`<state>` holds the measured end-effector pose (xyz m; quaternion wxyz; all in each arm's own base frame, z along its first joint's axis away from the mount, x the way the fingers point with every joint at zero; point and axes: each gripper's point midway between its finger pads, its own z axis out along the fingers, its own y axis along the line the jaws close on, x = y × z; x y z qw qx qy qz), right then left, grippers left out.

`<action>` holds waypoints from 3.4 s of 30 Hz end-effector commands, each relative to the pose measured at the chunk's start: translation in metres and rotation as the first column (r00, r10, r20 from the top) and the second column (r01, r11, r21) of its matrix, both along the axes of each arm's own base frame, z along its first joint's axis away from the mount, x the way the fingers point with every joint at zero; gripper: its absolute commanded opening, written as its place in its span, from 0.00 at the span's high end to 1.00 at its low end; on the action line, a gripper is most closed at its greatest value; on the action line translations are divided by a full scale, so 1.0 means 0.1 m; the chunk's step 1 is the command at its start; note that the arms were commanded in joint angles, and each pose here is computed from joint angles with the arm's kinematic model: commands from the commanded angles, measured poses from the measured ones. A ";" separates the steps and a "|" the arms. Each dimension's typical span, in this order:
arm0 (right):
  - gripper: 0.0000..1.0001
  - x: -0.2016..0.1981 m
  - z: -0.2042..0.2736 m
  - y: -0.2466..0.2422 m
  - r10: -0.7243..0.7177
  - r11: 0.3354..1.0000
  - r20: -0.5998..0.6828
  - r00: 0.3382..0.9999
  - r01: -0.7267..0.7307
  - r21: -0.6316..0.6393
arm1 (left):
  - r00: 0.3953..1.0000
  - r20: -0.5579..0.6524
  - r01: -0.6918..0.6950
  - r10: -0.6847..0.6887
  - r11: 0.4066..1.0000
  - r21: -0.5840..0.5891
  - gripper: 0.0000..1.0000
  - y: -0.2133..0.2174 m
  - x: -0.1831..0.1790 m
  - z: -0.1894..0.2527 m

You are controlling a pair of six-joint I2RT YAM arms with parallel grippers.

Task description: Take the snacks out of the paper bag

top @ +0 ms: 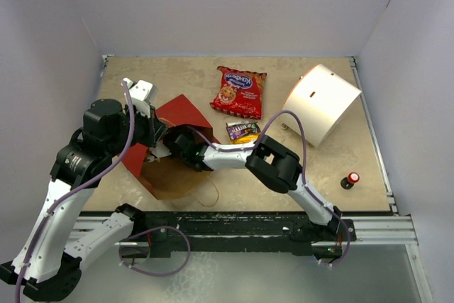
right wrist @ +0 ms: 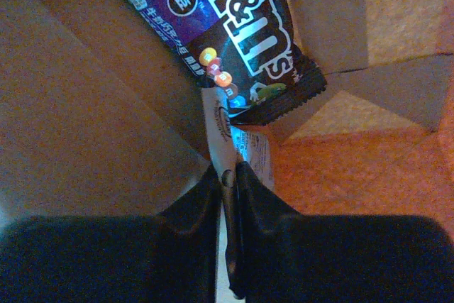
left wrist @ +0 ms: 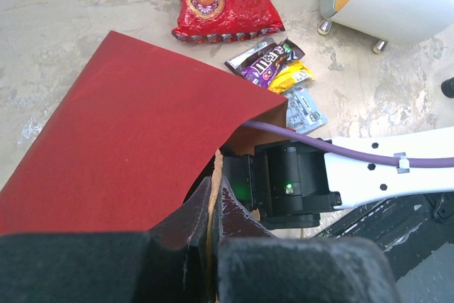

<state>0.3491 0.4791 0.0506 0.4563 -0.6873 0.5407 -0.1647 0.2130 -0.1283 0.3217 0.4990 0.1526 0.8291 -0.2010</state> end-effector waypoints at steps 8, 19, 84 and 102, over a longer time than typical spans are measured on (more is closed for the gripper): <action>1.00 -0.36 0.58 0.31 0.144 0.976 -0.031 0.989 -0.137 0.170 | 0.994 0.082 -0.064 0.066 0.998 -0.021 0.99 0.11 0.02 0.24; 1.00 -1.02 0.74 0.38 0.255 0.935 -0.112 0.960 -0.216 0.280 | 0.985 0.063 -0.160 0.161 0.987 -0.023 0.99 0.25 0.04 0.20; 1.00 -0.69 0.80 -2.19 -0.641 0.389 -0.507 0.576 0.813 0.432 | 0.960 -0.022 -0.281 0.280 0.959 -0.033 1.00 0.40 -0.01 -0.06; 1.00 -0.55 0.22 -2.18 -0.729 0.506 -0.359 0.583 0.812 0.291 | 0.957 -0.019 -0.289 0.289 0.957 -0.004 1.00 0.44 0.00 -0.04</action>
